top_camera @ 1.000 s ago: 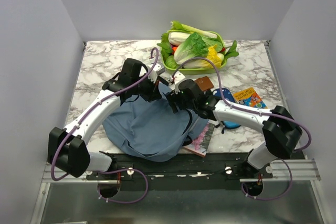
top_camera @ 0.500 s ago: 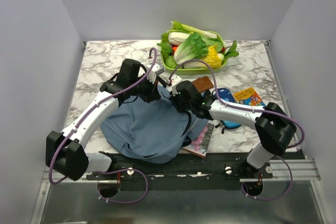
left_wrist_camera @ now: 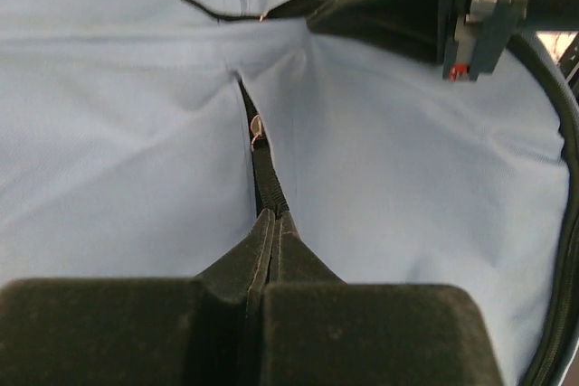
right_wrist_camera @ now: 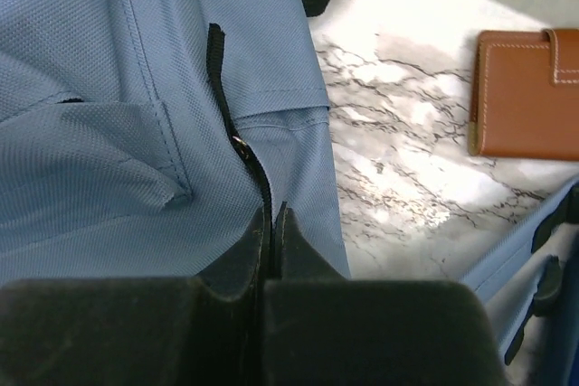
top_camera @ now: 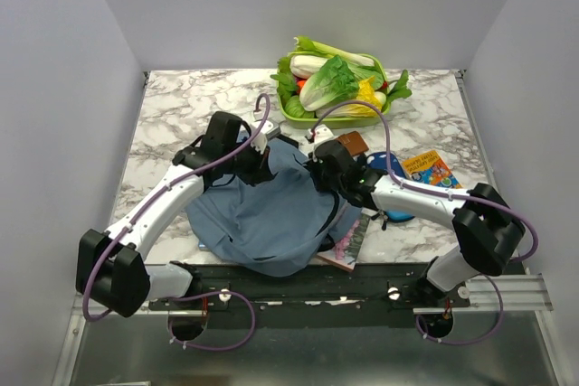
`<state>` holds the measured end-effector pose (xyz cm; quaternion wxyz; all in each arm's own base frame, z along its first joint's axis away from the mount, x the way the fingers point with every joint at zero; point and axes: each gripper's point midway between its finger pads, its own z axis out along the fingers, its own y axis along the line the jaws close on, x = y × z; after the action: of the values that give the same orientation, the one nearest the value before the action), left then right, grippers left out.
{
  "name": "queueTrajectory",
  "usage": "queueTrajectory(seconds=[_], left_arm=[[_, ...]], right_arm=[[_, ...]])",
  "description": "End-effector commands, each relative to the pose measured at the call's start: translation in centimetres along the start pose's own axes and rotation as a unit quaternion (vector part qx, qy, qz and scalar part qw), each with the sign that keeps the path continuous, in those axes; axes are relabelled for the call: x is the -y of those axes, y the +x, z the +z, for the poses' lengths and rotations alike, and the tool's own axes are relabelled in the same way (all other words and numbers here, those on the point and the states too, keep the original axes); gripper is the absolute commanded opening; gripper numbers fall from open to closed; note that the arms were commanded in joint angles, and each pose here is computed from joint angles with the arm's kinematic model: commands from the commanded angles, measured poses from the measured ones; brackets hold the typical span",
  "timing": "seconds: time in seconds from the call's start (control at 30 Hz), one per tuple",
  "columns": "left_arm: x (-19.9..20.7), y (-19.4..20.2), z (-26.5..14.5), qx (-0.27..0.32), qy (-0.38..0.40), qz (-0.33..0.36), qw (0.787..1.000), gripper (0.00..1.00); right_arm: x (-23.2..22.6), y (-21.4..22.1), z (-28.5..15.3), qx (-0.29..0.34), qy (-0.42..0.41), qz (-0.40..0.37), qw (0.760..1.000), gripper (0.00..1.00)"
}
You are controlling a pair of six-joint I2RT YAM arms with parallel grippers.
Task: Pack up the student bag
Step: Unzip the student bag at the center of the board.
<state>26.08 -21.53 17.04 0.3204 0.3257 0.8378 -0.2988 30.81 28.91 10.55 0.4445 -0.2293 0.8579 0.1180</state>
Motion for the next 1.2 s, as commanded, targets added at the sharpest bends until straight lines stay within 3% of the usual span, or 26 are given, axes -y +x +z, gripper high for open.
queueTrajectory(seconds=[0.0,0.5,0.7,1.0,1.1,1.17], left_arm=[[-0.1,1.6,-1.4,-0.008,-0.025,0.009,1.0,0.0],[-1.5,7.1,-4.9,-0.075,-0.094,0.028,0.992,0.0],[-3.2,5.8,-7.0,-0.045,-0.128,0.003,0.991,0.0],[-3.4,5.3,-8.6,-0.065,-0.127,0.014,0.99,0.0],[-3.4,5.9,-8.4,-0.086,-0.114,0.021,0.99,0.0],[-3.4,6.4,-8.0,-0.102,-0.102,0.018,0.989,0.0]], right_arm=[[4.1,1.0,-0.1,-0.004,0.089,0.037,0.995,0.01],[7.0,2.6,0.8,-0.038,0.169,0.071,0.982,0.01],[7.5,2.3,0.5,-0.034,0.178,0.075,0.98,0.01],[7.4,1.1,0.3,-0.021,0.169,0.094,0.981,0.01],[6.5,-1.4,-0.4,0.005,0.14,0.094,0.986,0.07],[5.6,-3.1,-0.9,0.026,0.126,0.077,0.989,0.23]])
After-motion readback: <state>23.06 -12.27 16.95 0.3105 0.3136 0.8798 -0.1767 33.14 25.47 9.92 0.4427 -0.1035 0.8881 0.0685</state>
